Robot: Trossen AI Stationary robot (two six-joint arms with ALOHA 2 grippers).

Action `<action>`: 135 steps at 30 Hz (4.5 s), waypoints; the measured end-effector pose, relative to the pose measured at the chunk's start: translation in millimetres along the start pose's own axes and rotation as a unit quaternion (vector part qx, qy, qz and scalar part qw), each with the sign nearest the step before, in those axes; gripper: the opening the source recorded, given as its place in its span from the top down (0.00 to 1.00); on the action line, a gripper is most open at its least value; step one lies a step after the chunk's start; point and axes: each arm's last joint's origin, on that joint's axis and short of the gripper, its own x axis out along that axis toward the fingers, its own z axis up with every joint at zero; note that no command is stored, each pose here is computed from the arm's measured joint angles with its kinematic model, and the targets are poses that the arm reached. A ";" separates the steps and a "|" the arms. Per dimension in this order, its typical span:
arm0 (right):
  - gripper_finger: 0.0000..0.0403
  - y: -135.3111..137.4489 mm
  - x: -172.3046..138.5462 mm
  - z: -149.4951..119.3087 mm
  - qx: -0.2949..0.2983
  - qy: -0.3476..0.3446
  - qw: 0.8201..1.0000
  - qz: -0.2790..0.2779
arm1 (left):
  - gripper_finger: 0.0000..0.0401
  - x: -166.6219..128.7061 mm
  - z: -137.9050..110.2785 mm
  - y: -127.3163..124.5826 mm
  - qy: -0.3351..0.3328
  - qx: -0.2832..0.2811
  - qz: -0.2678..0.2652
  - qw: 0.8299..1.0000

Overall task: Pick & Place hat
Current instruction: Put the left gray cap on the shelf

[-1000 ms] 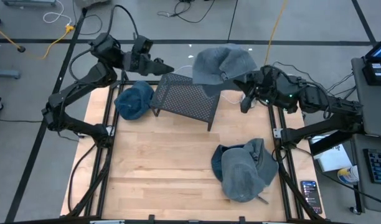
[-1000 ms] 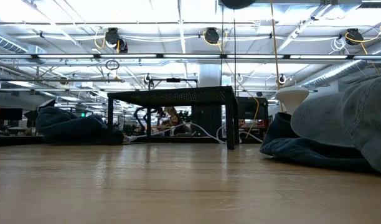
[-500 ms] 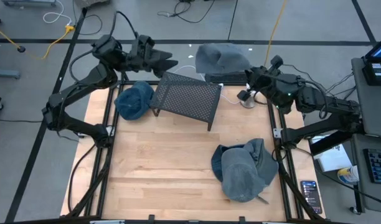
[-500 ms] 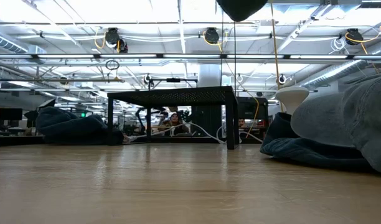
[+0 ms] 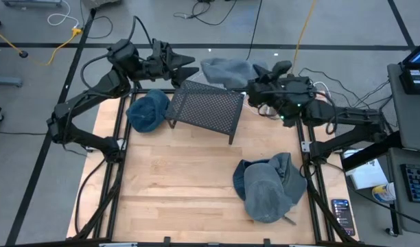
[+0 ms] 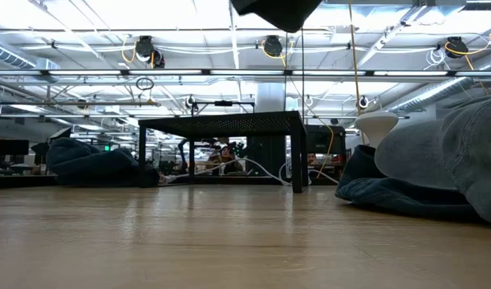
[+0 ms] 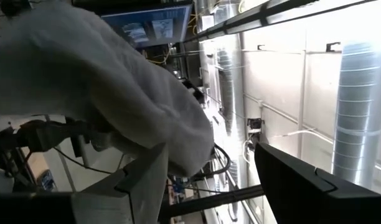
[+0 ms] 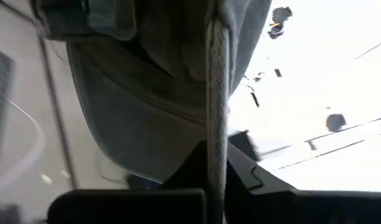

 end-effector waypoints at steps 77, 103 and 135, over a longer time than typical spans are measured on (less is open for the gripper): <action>0.33 27.5 -46.7 44.4 0.066 -0.072 0.995 0.030 | 0.99 -7.8 19.2 -3.3 -0.021 0.033 -0.026 0.999; 0.08 25.8 -147.7 62.0 0.452 -0.131 0.869 0.152 | 1.00 -14.2 33.9 26.4 0.075 0.096 0.060 0.991; 0.08 18.6 -161.5 61.1 0.340 -0.161 0.916 0.137 | 1.00 49.7 5.4 19.2 0.227 0.229 0.281 0.904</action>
